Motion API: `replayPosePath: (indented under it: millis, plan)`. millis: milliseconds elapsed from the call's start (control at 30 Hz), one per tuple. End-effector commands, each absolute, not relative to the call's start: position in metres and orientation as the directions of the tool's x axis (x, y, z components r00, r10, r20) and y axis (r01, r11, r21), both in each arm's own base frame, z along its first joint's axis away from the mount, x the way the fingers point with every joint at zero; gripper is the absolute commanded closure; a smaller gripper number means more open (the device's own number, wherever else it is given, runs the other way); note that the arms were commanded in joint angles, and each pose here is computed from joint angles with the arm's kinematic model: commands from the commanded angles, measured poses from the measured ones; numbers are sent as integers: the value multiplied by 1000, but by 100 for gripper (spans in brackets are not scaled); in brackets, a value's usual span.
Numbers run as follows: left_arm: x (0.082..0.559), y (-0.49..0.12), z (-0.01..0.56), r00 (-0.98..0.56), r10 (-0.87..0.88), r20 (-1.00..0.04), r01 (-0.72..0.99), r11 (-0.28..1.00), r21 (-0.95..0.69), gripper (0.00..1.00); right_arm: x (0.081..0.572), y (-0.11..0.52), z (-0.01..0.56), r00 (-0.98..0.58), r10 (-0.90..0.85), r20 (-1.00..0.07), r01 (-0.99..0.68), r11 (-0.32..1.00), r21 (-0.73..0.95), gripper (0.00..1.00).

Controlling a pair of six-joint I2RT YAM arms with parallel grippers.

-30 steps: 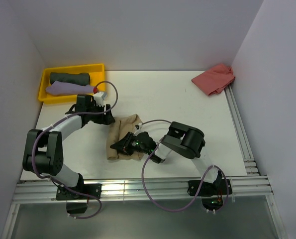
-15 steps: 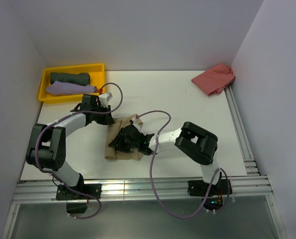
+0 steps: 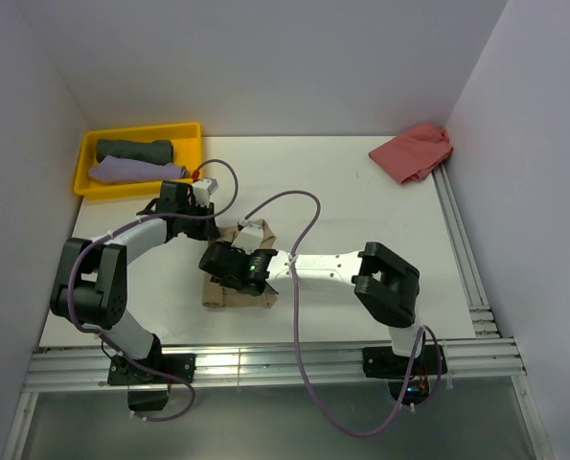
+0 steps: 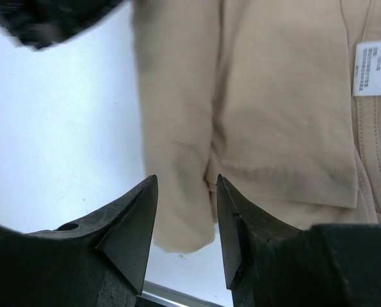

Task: Roll the t-shirts
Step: Roll the tshirt

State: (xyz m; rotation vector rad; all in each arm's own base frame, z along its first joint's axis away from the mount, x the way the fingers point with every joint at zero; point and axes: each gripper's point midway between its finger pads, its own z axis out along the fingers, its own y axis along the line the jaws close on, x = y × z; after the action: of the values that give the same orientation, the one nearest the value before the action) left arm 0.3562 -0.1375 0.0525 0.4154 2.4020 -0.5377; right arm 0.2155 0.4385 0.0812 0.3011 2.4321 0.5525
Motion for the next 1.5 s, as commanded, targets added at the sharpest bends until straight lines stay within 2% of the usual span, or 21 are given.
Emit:
replayPosePath:
  millis: [0,400,800,900,1033,1133,1367,1467]
  plan:
    - [359,-138,58,-744,173,-646,423,869,-255,83,224,426,106,-708,294,-642,58,930,362,52]
    - [359,-138,57,-746,173,-643,420,872,-253,85,230,486,113,-721,235,-652,-56,918,393,56]
    - [359,-139,58,-748,174,-640,423,868,-259,82,226,477,64,-752,163,-639,-21,963,270,53]
    - [359,-138,60,-745,173,-645,422,870,-254,79,224,472,57,-756,148,-638,-8,972,234,53]
    - [359,-139,62,-741,172,-650,425,868,-255,73,222,465,50,-760,130,-637,4,981,194,51]
    - [358,-139,63,-737,171,-654,427,868,-254,55,220,460,43,-768,111,-631,5,986,166,50]
    - [367,-134,78,-700,162,-695,418,882,-216,30,217,456,33,-781,83,-619,7,992,125,48]
    - [374,-131,89,-683,146,-716,407,890,-207,27,216,452,29,-787,63,-613,7,996,93,47]
